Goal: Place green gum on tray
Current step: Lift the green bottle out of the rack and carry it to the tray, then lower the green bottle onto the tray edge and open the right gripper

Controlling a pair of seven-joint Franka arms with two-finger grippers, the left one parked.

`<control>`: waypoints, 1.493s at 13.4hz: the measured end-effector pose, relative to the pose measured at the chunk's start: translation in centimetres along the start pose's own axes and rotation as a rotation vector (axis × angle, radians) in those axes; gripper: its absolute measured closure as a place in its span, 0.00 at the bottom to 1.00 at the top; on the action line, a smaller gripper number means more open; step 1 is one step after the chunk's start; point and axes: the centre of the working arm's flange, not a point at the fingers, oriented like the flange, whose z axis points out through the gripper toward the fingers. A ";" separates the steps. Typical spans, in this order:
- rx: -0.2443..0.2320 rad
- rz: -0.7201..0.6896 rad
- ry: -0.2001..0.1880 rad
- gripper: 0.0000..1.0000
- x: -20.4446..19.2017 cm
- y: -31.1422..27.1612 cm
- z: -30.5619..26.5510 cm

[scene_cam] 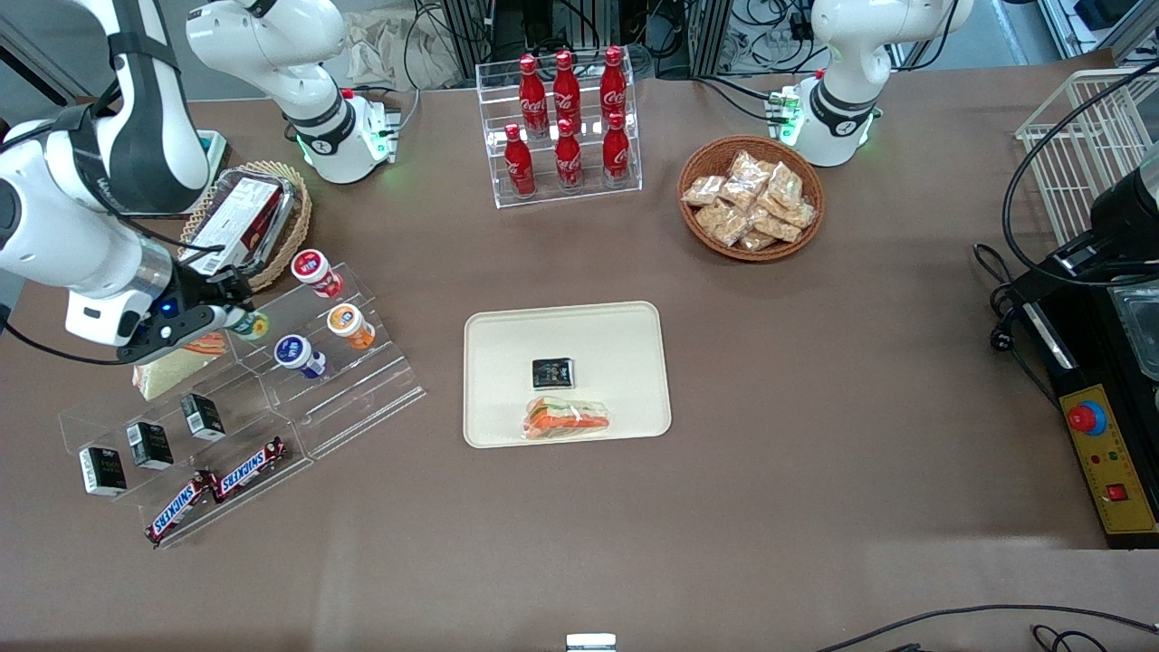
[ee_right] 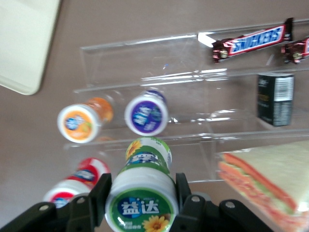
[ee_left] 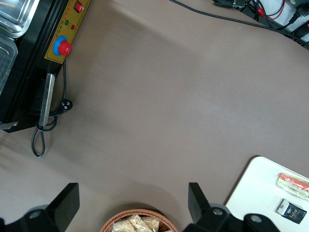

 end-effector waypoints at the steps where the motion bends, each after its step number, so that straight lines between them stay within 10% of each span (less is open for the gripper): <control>1: 0.013 0.030 0.005 0.41 0.7 -2.1 -0.2; 10: 0.063 0.355 0.087 0.41 7.4 -25.3 4.6; 20: 0.073 0.373 0.046 0.41 11.6 -26.4 17.7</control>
